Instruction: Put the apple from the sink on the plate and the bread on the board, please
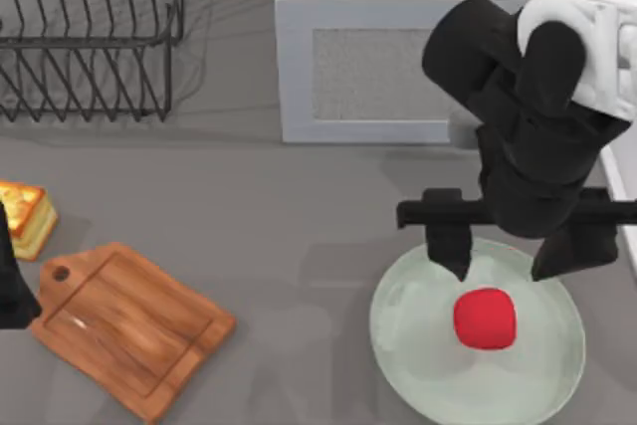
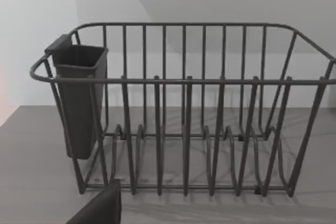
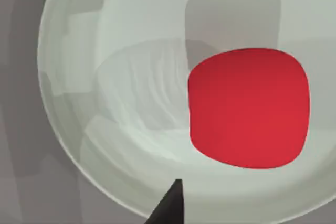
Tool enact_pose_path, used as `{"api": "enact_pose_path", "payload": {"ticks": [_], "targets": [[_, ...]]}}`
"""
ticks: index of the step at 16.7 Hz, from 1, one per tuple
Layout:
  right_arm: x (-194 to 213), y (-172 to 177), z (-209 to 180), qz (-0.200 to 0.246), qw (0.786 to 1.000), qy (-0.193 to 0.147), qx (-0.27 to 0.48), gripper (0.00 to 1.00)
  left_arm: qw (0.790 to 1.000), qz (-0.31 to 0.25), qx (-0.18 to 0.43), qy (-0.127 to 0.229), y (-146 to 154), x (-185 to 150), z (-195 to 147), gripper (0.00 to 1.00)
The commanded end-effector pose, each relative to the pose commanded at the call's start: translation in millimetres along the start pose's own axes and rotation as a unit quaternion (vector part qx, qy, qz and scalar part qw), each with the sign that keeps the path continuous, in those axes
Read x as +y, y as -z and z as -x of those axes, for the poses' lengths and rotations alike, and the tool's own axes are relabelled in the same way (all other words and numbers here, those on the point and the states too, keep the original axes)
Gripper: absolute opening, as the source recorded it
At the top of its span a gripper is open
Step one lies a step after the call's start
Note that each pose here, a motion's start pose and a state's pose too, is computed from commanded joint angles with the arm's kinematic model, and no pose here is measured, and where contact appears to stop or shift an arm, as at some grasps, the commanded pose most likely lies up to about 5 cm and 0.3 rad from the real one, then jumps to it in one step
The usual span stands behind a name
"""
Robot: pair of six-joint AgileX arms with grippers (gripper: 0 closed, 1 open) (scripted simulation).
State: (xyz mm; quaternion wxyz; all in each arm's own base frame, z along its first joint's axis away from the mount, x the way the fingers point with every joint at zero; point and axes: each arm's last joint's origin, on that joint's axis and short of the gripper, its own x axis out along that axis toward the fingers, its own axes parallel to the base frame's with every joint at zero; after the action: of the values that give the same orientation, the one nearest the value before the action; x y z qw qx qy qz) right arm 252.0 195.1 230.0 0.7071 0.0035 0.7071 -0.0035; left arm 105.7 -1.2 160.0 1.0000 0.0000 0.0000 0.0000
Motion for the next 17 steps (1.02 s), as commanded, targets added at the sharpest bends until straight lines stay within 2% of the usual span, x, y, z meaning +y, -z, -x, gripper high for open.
{"api": "enact_pose_path", "payload": {"ticks": [2, 3, 12, 17], "targets": [[0, 0, 0, 0.000, 1.000, 0.000, 0.000, 0.98, 1.000, 0.000, 0.000, 0.000, 0, 0, 0, 1.00], [0, 0, 0, 0.000, 1.000, 0.000, 0.000, 1.00, 1.000, 0.000, 0.000, 0.000, 0, 0, 0, 1.00], [0, 0, 0, -0.001, 1.000, 0.000, 0.000, 1.00, 1.000, 0.000, 0.000, 0.000, 0, 0, 0, 1.00], [-30, 8, 8, 0.000, 0.998, -0.036, -0.053, 1.00, 1.000, 0.000, 0.000, 0.000, 0, 0, 0, 1.00]]}}
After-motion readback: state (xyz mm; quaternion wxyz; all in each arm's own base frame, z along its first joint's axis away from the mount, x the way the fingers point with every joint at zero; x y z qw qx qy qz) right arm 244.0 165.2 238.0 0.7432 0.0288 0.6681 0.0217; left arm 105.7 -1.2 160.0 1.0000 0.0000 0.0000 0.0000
